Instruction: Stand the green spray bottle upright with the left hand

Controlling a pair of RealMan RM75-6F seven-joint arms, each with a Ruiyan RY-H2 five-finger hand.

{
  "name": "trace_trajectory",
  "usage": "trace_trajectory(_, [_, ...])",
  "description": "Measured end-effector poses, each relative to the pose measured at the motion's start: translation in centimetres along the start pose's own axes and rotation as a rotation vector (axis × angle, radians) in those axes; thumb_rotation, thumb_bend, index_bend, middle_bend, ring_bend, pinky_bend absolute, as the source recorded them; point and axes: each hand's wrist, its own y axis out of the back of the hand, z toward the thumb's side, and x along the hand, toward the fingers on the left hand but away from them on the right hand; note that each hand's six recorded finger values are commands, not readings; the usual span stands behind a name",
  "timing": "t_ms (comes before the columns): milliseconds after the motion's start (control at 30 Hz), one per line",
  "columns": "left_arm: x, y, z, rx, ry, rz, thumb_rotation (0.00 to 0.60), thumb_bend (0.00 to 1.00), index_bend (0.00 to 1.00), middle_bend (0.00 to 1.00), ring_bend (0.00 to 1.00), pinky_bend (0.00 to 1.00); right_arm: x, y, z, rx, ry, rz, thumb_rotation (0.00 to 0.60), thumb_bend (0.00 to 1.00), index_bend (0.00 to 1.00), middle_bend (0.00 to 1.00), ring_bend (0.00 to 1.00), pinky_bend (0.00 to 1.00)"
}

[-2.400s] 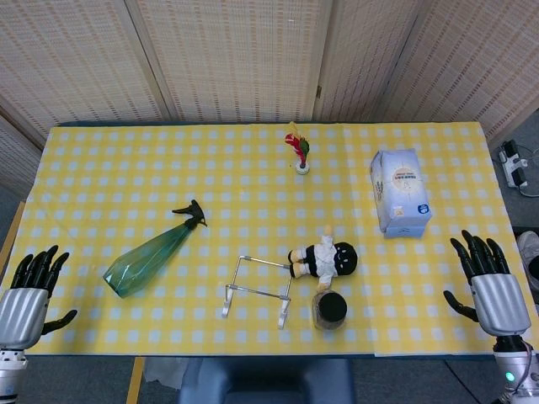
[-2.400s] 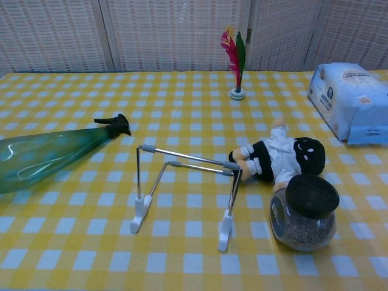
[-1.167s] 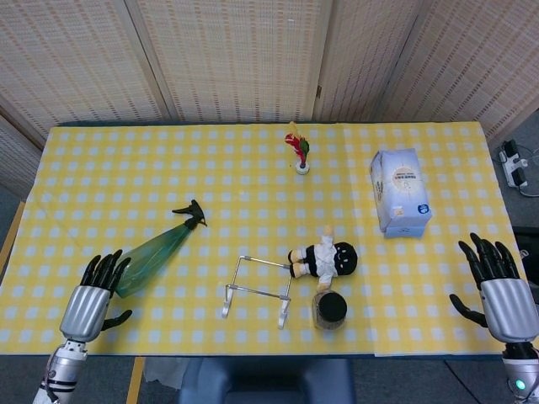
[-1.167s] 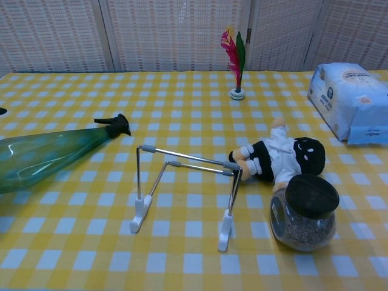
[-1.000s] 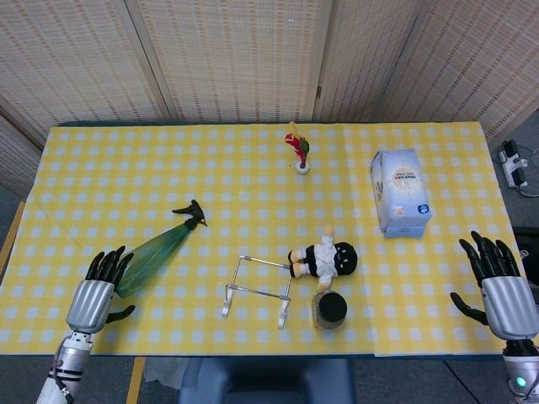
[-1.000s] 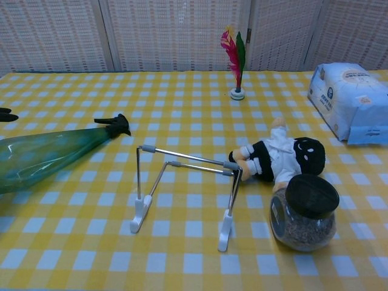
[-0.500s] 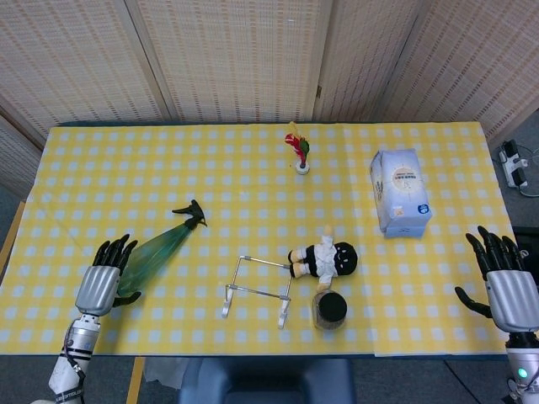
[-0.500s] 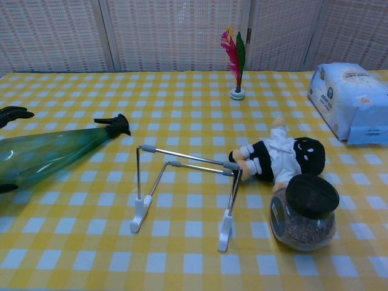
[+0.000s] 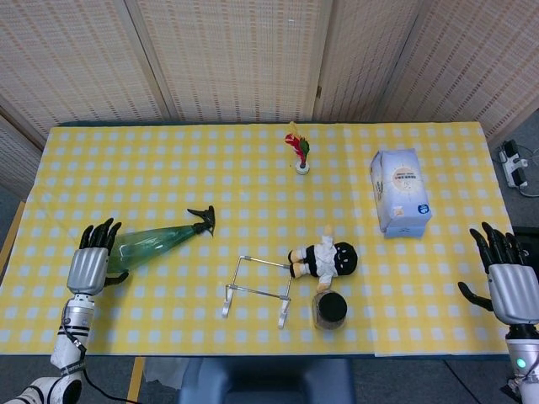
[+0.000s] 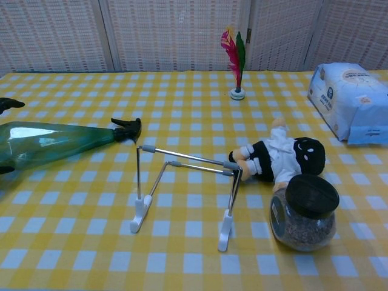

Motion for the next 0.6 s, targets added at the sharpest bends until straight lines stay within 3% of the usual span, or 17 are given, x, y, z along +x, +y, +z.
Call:
trace_trajectory(267, [1.3, 1.5, 0.8, -0.007, -0.031, 0.055, 0.6, 0.15, 0.0, 0.07, 0.1, 0.05, 0.0, 0.2, 0.0, -0.006, -0.001, -0.002, 0.6, 0.28, 0.0, 0.0, 0.0, 0.0])
trace_trajectory(600, [-0.6, 3.4, 4.2, -0.076, -0.114, 0.005, 0.6, 0.15, 0.01, 0.1, 0.12, 0.05, 1.1, 1.5, 0.3, -0.047, 0.04, -0.035, 0.6, 0.28, 0.0, 0.0, 0.0, 0.0])
